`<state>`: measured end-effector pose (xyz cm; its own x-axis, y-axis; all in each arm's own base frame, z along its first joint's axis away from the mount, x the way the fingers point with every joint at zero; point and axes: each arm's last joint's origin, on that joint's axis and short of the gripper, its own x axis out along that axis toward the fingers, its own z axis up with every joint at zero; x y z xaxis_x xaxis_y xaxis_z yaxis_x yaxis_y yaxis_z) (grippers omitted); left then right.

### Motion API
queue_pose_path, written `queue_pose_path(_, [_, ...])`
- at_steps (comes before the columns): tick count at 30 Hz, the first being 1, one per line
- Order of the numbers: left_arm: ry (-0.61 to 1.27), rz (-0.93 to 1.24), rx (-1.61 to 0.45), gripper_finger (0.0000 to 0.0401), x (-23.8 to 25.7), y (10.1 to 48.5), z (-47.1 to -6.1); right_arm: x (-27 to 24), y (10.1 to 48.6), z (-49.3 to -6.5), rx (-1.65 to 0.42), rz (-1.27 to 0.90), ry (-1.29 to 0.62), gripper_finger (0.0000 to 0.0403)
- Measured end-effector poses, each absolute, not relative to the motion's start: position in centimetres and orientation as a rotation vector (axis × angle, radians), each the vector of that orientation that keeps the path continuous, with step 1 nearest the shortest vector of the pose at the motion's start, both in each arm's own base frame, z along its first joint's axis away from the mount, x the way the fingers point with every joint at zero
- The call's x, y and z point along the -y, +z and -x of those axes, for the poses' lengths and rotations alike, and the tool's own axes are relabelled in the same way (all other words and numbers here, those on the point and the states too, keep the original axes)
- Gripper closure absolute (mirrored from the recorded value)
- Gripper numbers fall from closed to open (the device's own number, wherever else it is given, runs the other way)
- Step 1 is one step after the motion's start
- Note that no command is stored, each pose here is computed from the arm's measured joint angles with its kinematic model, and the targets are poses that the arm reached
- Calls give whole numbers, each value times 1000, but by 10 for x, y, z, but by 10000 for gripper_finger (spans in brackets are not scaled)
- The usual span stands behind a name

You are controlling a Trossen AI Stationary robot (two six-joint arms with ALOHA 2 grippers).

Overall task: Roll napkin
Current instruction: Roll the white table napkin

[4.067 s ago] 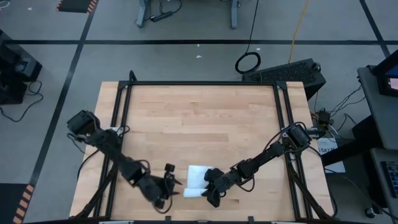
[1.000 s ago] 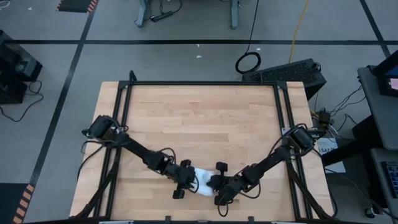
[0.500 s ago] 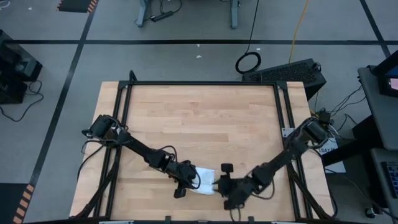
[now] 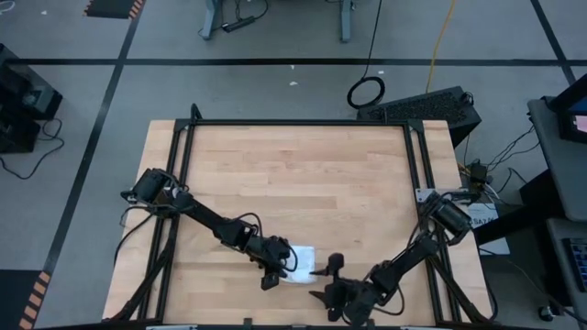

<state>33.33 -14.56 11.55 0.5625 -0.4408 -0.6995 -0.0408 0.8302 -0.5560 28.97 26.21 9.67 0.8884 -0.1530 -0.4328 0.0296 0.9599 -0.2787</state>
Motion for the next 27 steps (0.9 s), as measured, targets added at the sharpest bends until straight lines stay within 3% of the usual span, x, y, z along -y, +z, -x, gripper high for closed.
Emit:
queue_pose_path(7, [-250,562,-955,361,146,116,-333,-248,97,-304,-491,183,-105,160])
queue_pose_path(12, [-250,561,-955,361,146,115,-333,-235,95,-316,-543,61,-67,219])
queue_pose_path(18, [-254,550,-954,360,150,115,-332,-230,94,-318,-567,-19,-91,318])
queue_pose_path(22, [-248,508,-930,341,155,116,-330,-229,94,-318,-574,-60,-104,376])
queue_pose_path(27, [-289,431,-869,306,164,138,-321,-227,93,-318,-610,-181,-128,388])
